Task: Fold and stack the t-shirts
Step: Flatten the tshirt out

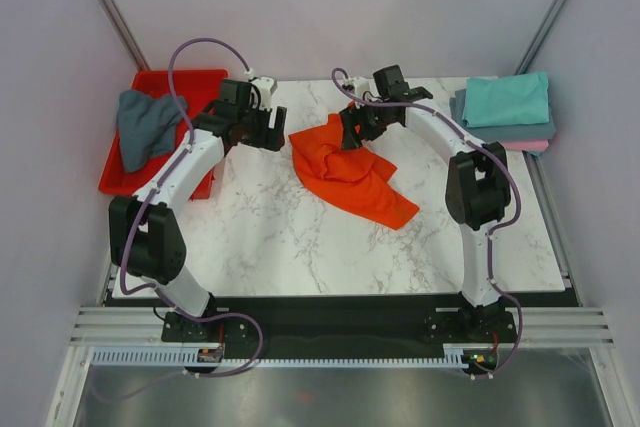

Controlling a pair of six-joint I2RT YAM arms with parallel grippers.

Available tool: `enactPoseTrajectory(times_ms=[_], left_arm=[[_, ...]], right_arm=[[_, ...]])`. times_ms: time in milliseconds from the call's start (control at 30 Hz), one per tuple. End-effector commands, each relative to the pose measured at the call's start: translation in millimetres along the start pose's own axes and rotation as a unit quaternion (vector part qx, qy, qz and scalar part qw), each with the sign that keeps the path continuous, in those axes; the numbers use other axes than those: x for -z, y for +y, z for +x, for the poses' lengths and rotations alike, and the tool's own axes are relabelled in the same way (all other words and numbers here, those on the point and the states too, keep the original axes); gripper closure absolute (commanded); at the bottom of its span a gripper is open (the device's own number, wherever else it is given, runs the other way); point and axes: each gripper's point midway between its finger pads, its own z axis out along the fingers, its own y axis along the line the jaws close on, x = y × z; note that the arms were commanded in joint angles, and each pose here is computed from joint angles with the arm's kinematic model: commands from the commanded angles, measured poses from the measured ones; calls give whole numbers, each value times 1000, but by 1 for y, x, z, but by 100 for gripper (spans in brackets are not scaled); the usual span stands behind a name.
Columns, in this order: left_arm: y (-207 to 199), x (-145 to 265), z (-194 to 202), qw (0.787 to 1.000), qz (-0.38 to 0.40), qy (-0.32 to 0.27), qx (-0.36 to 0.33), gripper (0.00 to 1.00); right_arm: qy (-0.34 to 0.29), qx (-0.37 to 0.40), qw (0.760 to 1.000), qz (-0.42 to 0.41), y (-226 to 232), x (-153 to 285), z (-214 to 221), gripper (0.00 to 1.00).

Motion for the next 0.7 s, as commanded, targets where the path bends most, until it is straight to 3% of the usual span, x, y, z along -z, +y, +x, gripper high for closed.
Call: enactPoseTrajectory(times_ms=[0,233,467,667], left_arm=[[-8,11,-20,999,17,-35,6,14],[-8,8,-19,999,17,-35,6,15],[-7,6,-25,999,11,-40,20,15],[-9,4,-36,998,16,-49,23,15]], right_arm=[[-8,66,998,-14,4,-4,-10,21],[-40,155,985,-60,40,-6,-38,24],[-21,123,980,-156,99,-13,-28,26],[25,106,982,-156,97,-32,5,27]])
